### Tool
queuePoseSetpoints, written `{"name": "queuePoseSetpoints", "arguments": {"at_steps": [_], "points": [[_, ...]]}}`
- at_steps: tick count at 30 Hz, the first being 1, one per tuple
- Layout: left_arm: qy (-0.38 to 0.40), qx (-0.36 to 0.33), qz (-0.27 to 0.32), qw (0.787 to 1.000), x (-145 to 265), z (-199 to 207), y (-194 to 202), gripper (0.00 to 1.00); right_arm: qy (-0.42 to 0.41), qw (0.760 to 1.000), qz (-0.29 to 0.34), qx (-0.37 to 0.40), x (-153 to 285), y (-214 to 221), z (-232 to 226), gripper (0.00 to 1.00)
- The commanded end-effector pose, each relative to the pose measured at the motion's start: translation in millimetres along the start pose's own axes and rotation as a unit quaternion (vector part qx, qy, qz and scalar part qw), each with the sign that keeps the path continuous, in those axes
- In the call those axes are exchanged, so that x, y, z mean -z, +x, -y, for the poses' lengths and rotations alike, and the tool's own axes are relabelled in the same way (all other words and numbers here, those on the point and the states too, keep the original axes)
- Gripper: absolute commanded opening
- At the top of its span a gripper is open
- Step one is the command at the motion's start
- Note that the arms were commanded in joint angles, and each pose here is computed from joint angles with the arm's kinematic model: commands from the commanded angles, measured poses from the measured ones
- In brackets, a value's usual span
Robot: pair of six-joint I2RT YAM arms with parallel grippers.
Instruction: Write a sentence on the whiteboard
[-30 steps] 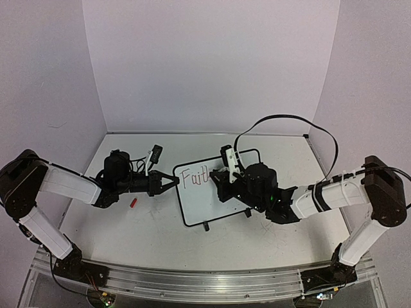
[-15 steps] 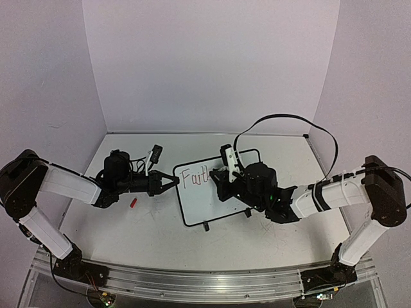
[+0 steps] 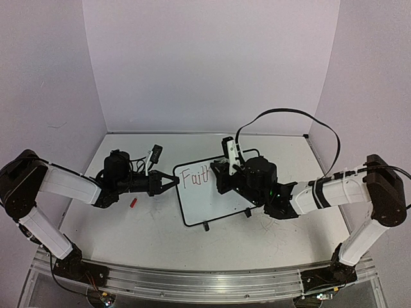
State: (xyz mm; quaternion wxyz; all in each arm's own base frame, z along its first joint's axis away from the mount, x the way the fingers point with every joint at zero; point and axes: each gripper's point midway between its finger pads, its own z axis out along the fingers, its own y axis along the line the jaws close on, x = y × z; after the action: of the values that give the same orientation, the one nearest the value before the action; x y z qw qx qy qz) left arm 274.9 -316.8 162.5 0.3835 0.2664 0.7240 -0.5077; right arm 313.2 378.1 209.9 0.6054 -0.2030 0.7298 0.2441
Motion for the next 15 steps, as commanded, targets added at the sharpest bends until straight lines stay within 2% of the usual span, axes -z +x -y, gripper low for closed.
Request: {"name": "queuePoseSetpoints", "arguments": {"at_steps": [1, 15], "points": [[0.016, -0.034, 0.024, 0.999, 3.3, 14.7, -20.2, 0.00, 0.045, 0.999, 0.023, -0.004, -1.2, -17.0, 19.5, 0.00], [0.016, -0.035, 0.027, 0.999, 3.2, 15.3, -22.6, 0.00, 0.031, 0.999, -0.005, -0.012, 6.6, 3.6, 18.5, 0.00]]}}
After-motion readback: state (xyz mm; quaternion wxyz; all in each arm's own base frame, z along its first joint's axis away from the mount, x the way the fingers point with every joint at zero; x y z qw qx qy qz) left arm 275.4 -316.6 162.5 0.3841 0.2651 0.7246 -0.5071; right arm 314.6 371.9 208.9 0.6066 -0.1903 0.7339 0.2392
